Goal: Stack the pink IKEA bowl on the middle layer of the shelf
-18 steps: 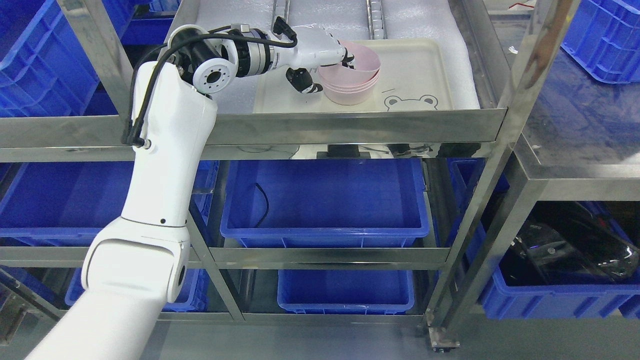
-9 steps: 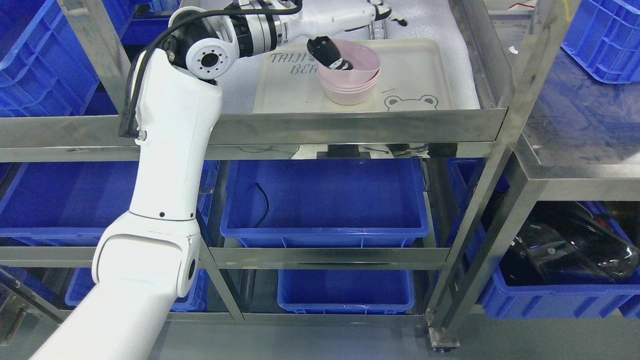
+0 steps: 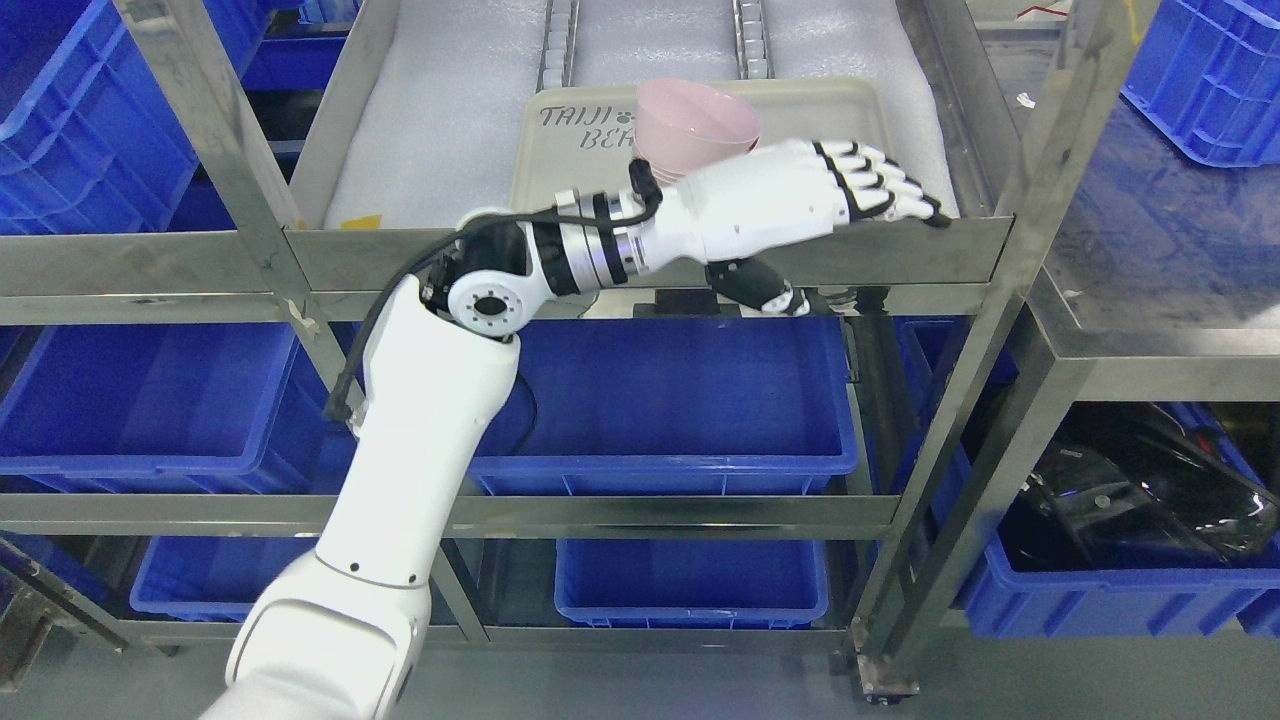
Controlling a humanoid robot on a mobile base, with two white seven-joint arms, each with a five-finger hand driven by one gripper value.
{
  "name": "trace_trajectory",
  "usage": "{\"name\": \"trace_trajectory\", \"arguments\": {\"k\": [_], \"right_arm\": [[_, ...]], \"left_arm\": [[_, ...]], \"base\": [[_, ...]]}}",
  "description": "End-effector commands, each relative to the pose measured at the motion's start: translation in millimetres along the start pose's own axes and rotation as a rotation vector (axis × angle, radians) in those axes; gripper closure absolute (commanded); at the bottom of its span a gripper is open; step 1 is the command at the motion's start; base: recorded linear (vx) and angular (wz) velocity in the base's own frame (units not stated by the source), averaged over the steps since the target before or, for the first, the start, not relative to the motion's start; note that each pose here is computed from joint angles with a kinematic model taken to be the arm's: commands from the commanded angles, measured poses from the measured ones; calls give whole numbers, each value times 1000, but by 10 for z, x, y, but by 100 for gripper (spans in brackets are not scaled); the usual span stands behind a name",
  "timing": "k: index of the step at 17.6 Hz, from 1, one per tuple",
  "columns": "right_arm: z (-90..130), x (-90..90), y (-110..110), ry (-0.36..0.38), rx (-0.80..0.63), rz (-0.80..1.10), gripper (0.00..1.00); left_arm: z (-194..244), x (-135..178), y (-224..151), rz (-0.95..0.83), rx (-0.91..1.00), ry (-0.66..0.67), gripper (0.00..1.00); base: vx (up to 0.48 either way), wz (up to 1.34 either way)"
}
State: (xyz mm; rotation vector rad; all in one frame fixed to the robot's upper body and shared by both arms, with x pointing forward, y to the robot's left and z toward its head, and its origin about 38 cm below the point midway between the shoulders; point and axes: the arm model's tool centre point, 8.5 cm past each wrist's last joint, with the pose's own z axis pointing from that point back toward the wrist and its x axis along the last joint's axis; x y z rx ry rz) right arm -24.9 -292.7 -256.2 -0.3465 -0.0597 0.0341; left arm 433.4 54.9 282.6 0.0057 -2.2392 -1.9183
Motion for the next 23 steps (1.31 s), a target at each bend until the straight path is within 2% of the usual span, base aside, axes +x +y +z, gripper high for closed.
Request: {"name": "trace_trajectory", "arguments": {"k": [1, 2, 5, 7, 11, 13, 14, 15, 16, 19, 23], "right_arm": [[-32, 57, -109, -19, -17, 3, 0], [-32, 57, -109, -19, -17, 3, 0], [-32, 57, -109, -18, -17, 1, 0], [-32, 57, -109, -19, -17, 3, 0], [-32, 57, -109, -19, -17, 3, 0], [-32, 57, -109, -19, -17, 3, 0], [-32, 57, -109, -18, -17, 1, 0], [-32, 57, -109, -19, -17, 3, 0], [-32, 57, -109, -18, -17, 1, 0], [-32, 57, -109, -19, -17, 3, 0], [-32, 57, -109, -19, -17, 3, 0]], "left_arm": [[3, 733, -841, 157, -6, -121, 17], [67, 778, -1006, 204, -4, -105, 17], [522, 1177, -2065, 521, -3, 33, 15], [891, 1320, -2599, 707, 19, 164, 11], [1776, 969, -3026, 906, 257, 488, 9], [2005, 847, -2934, 889, 413, 576, 6], [2121, 732, -2786, 872, 600, 618, 6], [2272, 543, -2694, 929, 781, 728, 5], [2375, 433, -2648, 966, 878, 804, 4], [2425, 290, -2454, 991, 961, 913, 1], [2403, 211, -2235, 1056, 1017, 973, 0]], "base": [[0, 0], [0, 0], [0, 0], [0, 0], [0, 0], [0, 0], [0, 0], [0, 0], [0, 0], [0, 0], [3, -7]]}}
